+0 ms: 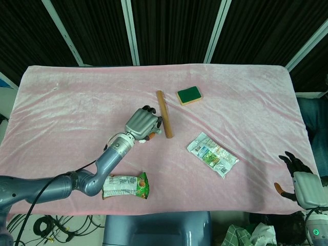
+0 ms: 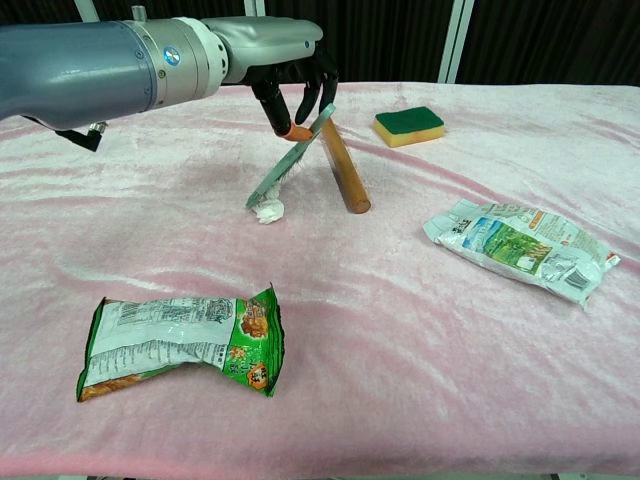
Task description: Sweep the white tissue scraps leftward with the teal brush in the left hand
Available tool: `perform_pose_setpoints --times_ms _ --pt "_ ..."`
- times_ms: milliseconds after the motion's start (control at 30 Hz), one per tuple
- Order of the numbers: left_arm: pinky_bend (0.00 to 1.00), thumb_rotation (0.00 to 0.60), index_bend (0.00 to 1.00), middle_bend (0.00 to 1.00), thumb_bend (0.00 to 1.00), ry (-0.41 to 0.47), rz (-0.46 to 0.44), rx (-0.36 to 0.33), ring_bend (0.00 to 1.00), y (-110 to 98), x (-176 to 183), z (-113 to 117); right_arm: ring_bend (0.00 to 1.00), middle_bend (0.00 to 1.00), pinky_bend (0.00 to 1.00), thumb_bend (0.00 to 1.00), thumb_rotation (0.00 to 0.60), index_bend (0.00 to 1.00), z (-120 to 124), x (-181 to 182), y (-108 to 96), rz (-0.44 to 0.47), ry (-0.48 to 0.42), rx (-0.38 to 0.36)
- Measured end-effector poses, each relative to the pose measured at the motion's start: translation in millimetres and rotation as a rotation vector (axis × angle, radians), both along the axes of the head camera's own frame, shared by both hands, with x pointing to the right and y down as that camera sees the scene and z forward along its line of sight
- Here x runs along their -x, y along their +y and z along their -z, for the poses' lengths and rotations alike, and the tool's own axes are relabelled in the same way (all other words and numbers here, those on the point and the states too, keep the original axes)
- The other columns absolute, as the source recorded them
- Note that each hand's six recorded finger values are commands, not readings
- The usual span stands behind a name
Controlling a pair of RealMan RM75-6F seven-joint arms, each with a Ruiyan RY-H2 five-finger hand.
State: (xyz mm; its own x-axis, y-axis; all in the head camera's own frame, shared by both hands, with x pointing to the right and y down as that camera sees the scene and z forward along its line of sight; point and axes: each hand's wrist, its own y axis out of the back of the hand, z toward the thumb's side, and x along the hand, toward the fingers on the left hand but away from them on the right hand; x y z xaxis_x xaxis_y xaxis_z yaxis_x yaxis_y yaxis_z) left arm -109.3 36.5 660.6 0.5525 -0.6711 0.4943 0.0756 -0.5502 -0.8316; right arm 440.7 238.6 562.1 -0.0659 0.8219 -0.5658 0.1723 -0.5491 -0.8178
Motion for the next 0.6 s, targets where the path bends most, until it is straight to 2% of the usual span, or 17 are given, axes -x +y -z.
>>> perform_pose_setpoints --times_ms 267,600 --pt "0.23 0.6 0.72 0.59 0.54 0.016 0.03 -0.011 0.24 -8 8 10 0.14 0.07 0.25 0.22 0.6 0.17 -1 0 0 0.002 0.004 0.007" --pt "0.23 0.6 0.72 0.6 0.54 0.09 0.114 -0.021 0.25 -29 38 50 0.14 0.07 0.25 0.22 0.6 0.17 -1 0 1 -0.001 0.011 0.011"
